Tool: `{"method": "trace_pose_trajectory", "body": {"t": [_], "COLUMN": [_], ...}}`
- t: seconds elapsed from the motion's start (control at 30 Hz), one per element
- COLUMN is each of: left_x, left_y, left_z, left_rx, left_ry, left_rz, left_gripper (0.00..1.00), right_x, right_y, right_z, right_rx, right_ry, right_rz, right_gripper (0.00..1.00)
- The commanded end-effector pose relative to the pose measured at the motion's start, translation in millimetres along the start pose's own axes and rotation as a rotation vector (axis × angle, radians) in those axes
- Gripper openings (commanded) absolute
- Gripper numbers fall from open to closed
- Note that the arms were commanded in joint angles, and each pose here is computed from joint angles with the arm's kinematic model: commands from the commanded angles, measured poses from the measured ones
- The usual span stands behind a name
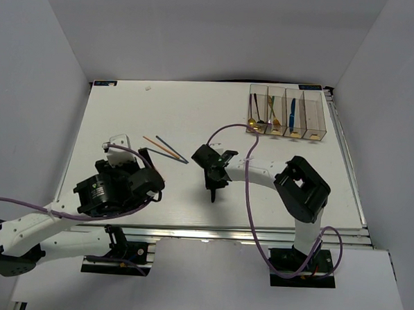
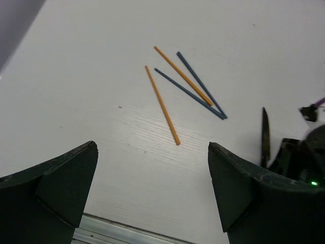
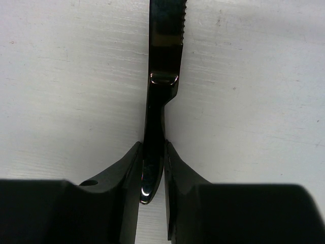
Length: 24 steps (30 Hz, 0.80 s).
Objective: Sort the eating utensils into containers
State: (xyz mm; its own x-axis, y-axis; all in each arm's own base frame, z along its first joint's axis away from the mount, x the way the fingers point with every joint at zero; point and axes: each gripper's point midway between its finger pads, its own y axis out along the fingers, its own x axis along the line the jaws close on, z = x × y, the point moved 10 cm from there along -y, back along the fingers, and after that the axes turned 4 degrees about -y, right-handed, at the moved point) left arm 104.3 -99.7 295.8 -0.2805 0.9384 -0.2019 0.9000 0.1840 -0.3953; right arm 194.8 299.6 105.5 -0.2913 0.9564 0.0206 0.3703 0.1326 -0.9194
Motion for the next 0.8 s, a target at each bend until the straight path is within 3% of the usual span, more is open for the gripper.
{"method": "trace_pose_trajectory", "body": {"t": [0.0, 0.4, 0.77], "left_x": [23.7, 49.0, 37.5], "left_y": [7.5, -1.8, 2.2], "left_z": [-0.5, -8.8, -2.6], "left_rx": [-0.156, -0.173, -0.151], "left_ry": [0.050, -0.157, -0.089], "left_rz": [-0.083, 0.009, -0.005], "left_gripper": [0.98, 0.98, 0.98], "right_x": [-13.1, -11.4, -17.7], "right_y": [24.9, -5.0, -35.1], "right_z": [46.7, 29.8, 21.5], "right_rx": [0.231, 0.141, 0.065], "right_ry": [-0.068, -0.079, -0.072], "right_rz": [0.106, 0.091, 0.070], "right_gripper": [0.00, 0.00, 0.00]}}
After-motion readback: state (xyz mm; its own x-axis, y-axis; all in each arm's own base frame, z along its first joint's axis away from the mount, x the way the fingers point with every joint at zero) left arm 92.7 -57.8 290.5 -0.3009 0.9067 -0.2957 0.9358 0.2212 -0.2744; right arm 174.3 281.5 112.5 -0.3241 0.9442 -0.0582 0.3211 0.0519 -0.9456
